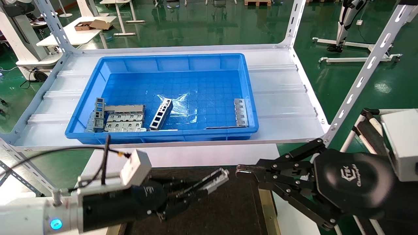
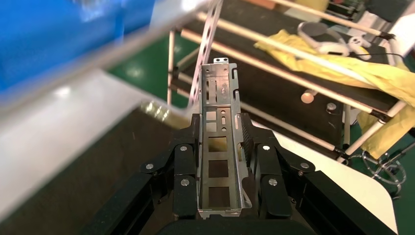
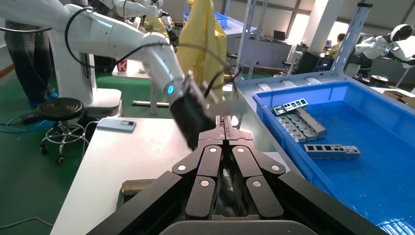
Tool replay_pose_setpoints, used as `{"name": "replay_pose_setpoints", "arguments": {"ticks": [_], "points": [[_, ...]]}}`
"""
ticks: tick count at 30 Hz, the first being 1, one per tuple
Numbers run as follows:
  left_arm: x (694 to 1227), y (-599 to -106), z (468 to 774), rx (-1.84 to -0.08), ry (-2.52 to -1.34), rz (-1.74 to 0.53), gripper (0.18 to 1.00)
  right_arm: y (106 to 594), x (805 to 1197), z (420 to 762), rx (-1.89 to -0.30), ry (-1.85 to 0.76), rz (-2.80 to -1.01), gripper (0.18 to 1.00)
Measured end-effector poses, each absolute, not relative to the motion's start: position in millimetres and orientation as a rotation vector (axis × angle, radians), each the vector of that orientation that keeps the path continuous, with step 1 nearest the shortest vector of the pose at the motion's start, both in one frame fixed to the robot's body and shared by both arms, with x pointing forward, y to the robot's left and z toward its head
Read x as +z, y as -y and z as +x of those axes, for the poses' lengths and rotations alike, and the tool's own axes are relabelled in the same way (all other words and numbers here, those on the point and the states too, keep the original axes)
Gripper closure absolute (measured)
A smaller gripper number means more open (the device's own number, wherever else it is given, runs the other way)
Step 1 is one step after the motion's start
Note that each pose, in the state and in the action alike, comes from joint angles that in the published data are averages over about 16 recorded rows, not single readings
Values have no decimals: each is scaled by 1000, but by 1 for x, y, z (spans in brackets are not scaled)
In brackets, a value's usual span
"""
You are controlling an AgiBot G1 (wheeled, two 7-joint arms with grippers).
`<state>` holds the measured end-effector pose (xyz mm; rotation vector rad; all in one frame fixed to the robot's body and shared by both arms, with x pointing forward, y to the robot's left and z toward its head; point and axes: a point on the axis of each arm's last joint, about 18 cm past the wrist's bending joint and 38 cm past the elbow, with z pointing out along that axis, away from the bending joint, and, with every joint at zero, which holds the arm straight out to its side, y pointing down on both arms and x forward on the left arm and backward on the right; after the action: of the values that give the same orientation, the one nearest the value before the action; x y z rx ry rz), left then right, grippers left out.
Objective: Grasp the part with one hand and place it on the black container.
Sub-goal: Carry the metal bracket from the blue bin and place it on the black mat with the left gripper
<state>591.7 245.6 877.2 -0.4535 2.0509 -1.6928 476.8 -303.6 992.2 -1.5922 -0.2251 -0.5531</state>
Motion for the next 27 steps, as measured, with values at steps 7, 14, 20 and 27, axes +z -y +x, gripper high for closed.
{"name": "replay_pose_setpoints", "arguments": {"ticks": [7, 14, 20, 27], "points": [[823, -240, 609, -1702, -2007, -734, 832, 304, 992, 477, -553, 225, -1592, 988], [782, -224, 634, -1711, -1913, -995, 832, 304, 992, 477, -553, 225, -1592, 988], [758, -205, 654, -1706, -1829, -1155, 832, 304, 992, 477, -553, 225, -1592, 988], [740, -184, 674, -1694, -1727, -1286, 832, 304, 992, 477, -553, 225, -1592, 988]]}}
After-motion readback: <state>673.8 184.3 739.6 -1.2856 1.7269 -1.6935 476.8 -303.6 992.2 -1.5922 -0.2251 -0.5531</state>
